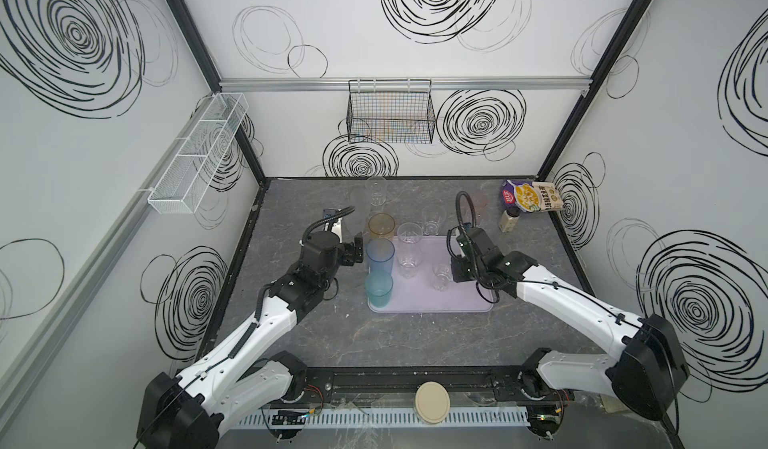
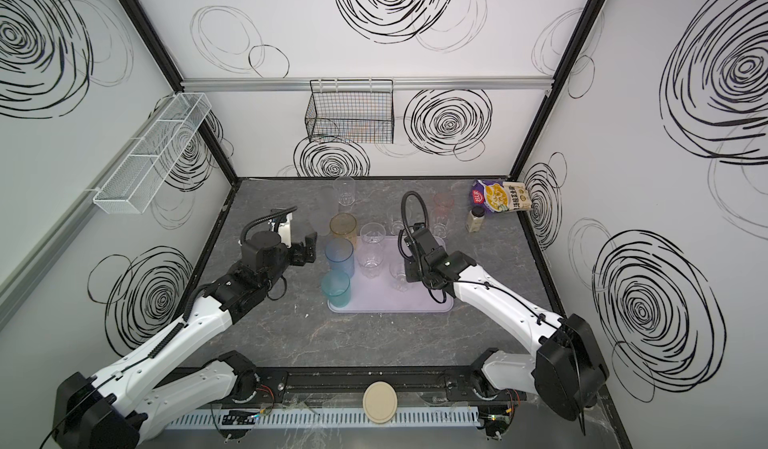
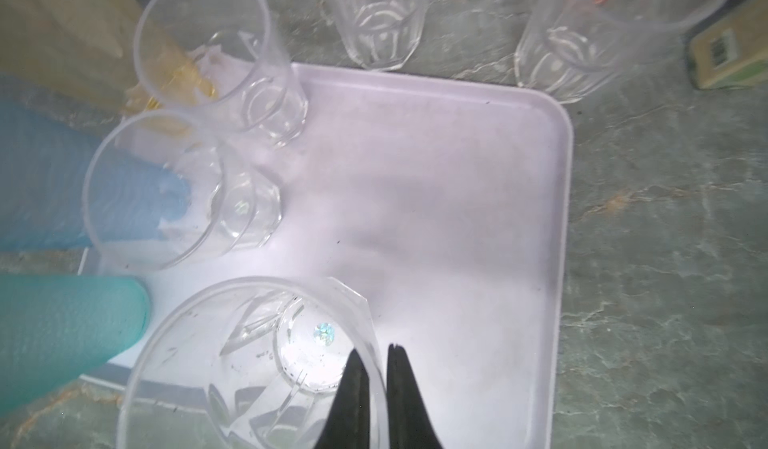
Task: Place the glasses into the tray
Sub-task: 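Carry the clear glass over the tray and lower it beside the others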
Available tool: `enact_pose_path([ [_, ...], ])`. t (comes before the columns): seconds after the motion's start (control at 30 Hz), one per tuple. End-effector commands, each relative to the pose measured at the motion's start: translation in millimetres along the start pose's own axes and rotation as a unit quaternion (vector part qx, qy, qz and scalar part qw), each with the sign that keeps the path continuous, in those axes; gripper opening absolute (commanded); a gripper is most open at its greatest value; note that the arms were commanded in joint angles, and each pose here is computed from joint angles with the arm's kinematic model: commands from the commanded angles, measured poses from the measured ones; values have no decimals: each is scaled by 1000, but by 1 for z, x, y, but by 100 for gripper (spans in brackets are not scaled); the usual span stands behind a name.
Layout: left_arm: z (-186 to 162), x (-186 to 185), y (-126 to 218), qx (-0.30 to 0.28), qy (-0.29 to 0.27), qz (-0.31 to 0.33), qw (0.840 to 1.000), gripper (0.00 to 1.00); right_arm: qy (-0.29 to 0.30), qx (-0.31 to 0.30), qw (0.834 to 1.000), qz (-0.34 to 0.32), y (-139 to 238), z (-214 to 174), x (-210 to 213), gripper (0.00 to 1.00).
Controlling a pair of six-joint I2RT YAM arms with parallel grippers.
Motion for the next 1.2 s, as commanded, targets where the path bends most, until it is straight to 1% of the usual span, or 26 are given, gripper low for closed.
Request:
enact_pose_path([
  [0.0,-3,0,-5,-9,8,-22,1000,96,-4,16,1000,-5,-4,-8,11,0],
  [0.13,-9,4,-10,4,2,-12,1000,96,3,23,1000,3,-11,-8,29,0],
  [0.3,-8,5,-11,3,6,-15,1000,96,19,15,1000,20,-16,-7,51,0],
  [0.5,-9,5,-12,5,8,-14,1000,96,28,19,999,36,-27,-8,71,0],
  [0.67,-10,5,-13,6,7,-14,1000,96,29,7,999,39,-29,-5,83,0],
  [1.0,-11,6,-13,5,7,-13,1000,97,35,17,998,41,-41,-9,90,0],
  [1.17,-11,6,-13,6,7,-11,1000,97,36,18,998,38,-44,-9,91,2],
])
Point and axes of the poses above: each gripper's point midway between its finger pads, its own y axis back along the fingers, its own x axis along the line the jaws close on, z = x × y, the point moved 8 cm from there along y, back along the fingers, and after that the axes turned 14 degrees about y, right-handed, at the moved point
